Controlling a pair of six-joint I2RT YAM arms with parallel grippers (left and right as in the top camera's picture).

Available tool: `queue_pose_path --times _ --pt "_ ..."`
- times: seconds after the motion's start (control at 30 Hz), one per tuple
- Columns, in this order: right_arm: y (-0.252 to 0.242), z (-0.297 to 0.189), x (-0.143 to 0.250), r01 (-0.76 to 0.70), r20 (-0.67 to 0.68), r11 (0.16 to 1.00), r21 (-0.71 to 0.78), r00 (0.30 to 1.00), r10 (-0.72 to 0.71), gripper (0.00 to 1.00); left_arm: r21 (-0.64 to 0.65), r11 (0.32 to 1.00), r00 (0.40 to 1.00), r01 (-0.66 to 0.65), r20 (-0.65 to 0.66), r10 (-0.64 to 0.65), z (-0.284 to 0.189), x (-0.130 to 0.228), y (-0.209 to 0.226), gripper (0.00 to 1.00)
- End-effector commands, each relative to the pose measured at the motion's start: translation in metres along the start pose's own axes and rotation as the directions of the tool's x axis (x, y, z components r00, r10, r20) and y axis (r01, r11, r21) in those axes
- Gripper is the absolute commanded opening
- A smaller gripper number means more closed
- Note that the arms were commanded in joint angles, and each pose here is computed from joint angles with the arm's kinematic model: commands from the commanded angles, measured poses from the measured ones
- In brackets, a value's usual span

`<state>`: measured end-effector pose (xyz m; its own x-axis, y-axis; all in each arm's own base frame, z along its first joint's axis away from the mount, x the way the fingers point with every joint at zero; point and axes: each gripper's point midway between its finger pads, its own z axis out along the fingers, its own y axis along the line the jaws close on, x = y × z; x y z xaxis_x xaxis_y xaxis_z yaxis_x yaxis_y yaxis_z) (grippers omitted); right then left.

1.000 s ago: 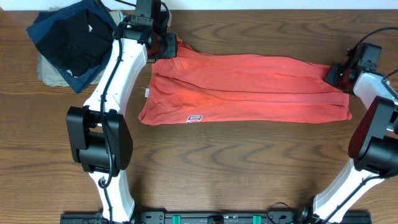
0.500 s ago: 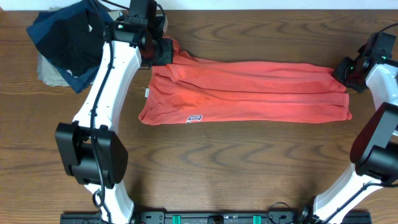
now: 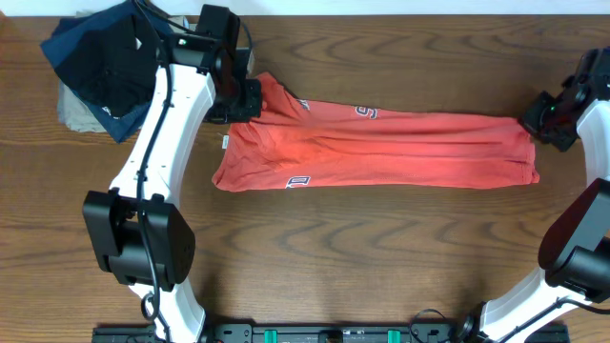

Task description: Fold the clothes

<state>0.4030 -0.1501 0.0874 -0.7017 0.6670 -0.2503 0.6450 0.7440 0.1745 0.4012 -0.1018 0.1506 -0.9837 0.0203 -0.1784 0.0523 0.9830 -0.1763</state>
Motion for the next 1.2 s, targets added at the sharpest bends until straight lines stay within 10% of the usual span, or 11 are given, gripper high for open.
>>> queue_pose_path --times 0.0,0.23,0.4,0.57,0.8,1.17 --pt "-0.006 -0.014 -0.002 -0.033 0.006 0.999 0.013 0.999 0.033 0.01 -0.023 1.0 0.998 -0.006 -0.062 0.005 0.014 0.018 0.008 0.05" --pt "-0.011 -0.014 0.012 -0.036 -0.05 0.999 0.036 0.998 0.038 0.07 -0.033 0.999 0.992 0.002 -0.124 -0.006 0.059 0.044 0.019 0.07" --pt "-0.014 -0.015 0.025 -0.023 -0.102 0.998 0.054 0.994 0.028 0.67 -0.043 0.999 0.984 0.008 -0.18 -0.016 0.074 0.064 0.025 0.17" --pt "-0.015 -0.015 0.029 -0.018 -0.116 0.998 0.059 0.993 0.025 0.86 -0.092 0.996 0.988 0.012 -0.155 -0.026 0.072 0.059 0.033 0.23" --pt "0.002 -0.014 0.03 -0.005 -0.12 1.0 -0.002 0.993 0.005 0.89 -0.123 0.991 0.998 0.047 -0.034 -0.051 0.062 0.028 0.034 0.23" --pt "0.053 0.004 0.039 0.156 -0.066 0.986 -0.06 0.985 -0.16 0.32 -0.002 0.999 0.992 0.046 0.115 -0.046 0.074 -0.012 0.005 0.22"
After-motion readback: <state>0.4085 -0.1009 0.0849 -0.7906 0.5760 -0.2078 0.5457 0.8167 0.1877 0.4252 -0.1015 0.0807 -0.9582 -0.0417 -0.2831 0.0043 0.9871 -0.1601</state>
